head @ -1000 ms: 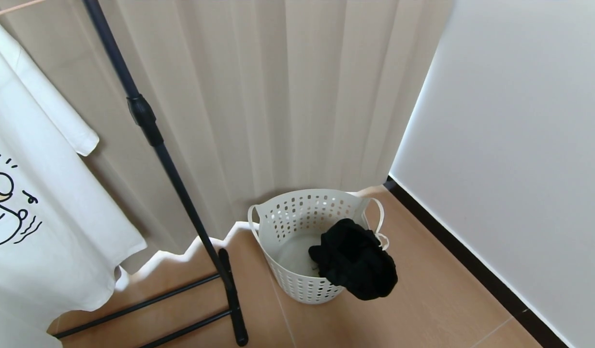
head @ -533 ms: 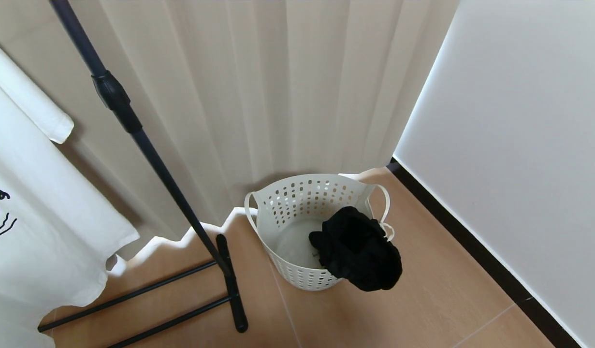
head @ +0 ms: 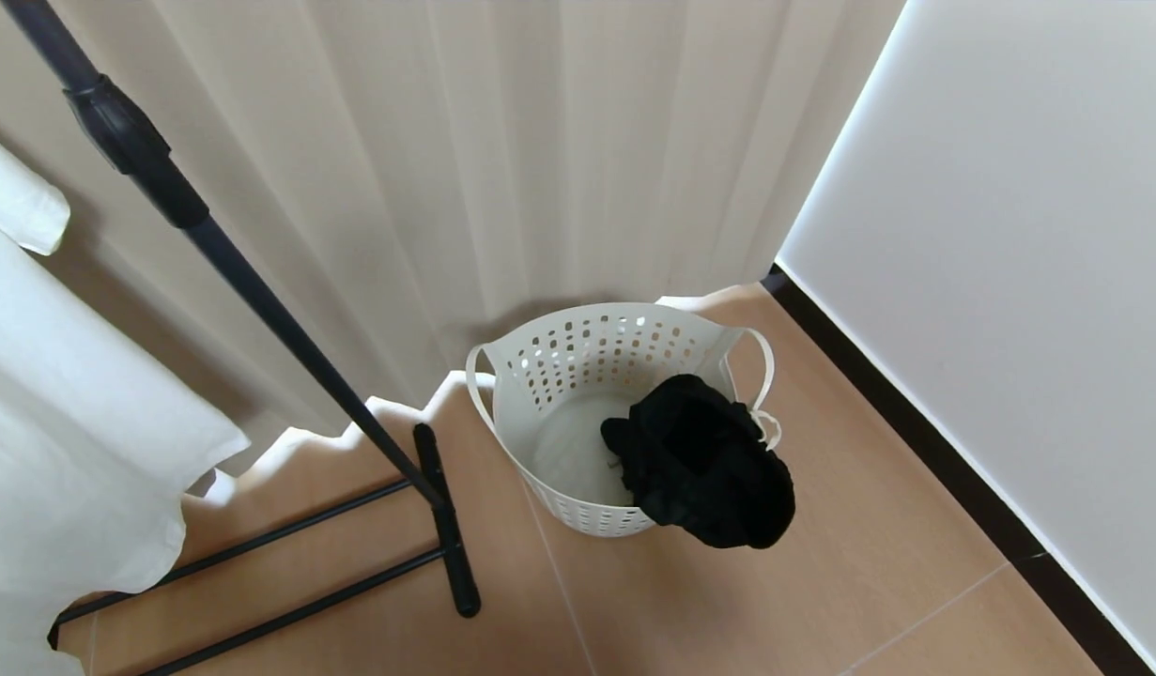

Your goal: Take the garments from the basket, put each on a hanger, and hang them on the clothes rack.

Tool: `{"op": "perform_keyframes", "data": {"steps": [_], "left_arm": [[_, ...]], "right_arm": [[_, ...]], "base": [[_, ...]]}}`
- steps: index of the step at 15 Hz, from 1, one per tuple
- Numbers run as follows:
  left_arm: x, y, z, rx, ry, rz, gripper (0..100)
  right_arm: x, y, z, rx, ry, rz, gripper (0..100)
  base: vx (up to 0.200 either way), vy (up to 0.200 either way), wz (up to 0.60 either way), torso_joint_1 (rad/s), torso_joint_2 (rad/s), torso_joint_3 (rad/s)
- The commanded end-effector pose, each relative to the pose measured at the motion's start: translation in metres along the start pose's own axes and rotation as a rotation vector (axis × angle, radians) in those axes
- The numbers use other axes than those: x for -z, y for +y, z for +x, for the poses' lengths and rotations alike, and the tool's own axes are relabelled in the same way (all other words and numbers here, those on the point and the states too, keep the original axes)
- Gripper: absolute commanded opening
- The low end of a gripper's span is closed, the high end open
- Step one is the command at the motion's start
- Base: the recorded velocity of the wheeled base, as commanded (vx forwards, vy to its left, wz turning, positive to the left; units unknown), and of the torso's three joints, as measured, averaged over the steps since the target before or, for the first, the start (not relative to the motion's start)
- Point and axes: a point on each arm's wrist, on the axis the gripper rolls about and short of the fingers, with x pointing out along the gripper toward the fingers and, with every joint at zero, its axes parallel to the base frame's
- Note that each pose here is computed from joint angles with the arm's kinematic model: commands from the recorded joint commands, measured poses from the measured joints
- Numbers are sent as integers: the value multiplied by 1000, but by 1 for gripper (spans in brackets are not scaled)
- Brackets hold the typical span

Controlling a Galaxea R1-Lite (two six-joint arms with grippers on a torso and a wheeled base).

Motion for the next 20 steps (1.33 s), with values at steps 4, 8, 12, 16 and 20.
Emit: {"op": "perform_keyframes", "data": {"steps": [4,8,12,16,20], "left_arm": [[0,0,0,-1,0,-1,100],[0,0,0,-2,-1,-1,100],[0,0,0,-2,-1,-1,100],[0,0,0,-2,-1,-1,100],[0,0,0,-2,-1,-1,100]], "right_arm": [[2,1,0,-50,15,-50,100],[2,1,3,-74,55,-51,100],[3,2,0,-75,26,-86,100],[1,-3,31,-144,387,-98,100],[-30,3,100,-324,510,-131,100]], "base": [[0,0,0,2,0,-198],[0,0,0,4,5,-97],[0,0,0,0,0,0],[0,0,0,0,0,0],[0,0,0,0,0,0]]}}
